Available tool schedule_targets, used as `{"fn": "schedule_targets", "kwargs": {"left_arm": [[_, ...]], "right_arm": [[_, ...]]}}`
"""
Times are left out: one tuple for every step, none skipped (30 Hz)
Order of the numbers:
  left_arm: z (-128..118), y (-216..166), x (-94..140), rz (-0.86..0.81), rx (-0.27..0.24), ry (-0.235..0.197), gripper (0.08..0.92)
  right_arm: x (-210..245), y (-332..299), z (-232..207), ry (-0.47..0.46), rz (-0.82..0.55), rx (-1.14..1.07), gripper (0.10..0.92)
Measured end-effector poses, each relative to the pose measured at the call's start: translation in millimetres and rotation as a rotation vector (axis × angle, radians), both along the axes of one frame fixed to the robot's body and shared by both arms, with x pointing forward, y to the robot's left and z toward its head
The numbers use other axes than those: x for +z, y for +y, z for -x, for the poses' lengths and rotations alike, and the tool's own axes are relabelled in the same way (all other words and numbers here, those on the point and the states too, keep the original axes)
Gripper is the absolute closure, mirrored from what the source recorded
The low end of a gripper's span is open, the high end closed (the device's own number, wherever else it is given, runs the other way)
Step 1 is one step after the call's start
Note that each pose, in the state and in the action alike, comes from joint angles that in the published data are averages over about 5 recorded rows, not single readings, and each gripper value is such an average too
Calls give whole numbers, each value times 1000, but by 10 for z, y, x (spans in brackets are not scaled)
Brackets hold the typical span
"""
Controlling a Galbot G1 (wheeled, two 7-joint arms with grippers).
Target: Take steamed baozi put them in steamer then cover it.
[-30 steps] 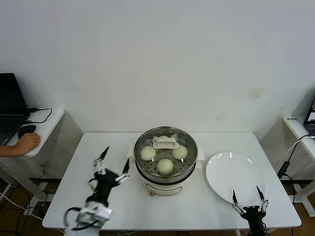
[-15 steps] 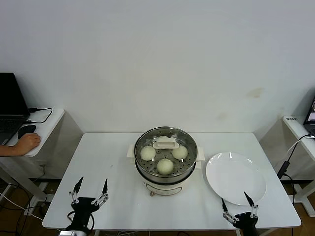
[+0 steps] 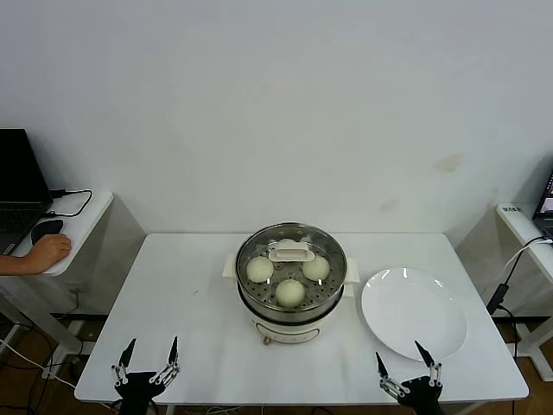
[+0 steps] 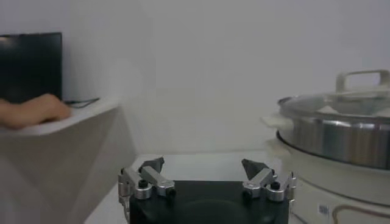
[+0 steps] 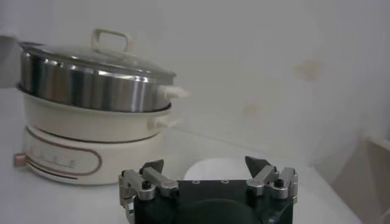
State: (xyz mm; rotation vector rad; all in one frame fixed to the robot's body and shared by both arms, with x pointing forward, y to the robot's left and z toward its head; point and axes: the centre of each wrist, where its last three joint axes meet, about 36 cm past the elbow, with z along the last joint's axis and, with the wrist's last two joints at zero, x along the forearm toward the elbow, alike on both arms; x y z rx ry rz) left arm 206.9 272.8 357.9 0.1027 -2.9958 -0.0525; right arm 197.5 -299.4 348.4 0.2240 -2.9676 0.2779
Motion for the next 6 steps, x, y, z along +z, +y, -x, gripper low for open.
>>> {"fn": "schedule_targets", "kwargs": {"left_arm": [[12,2,-9,1,2,1,177],[25,3,-17,3,4,3,177],[37,3,-24,5,6,5,177],[49,1,-33,6,8,7,177],[56,1,-37,7,9,8,177],[61,-1,-41,8,9,9,177]], "right_arm": [[6,7,0,2,-3,2,200],[14,14,0,4,-5,4,199],[22,19,1,6,-7,5,199],[30,26,1,8,-10,7,199],[34,29,1,8,-11,8,199],[39,32,2,9,-12,9,200]]}}
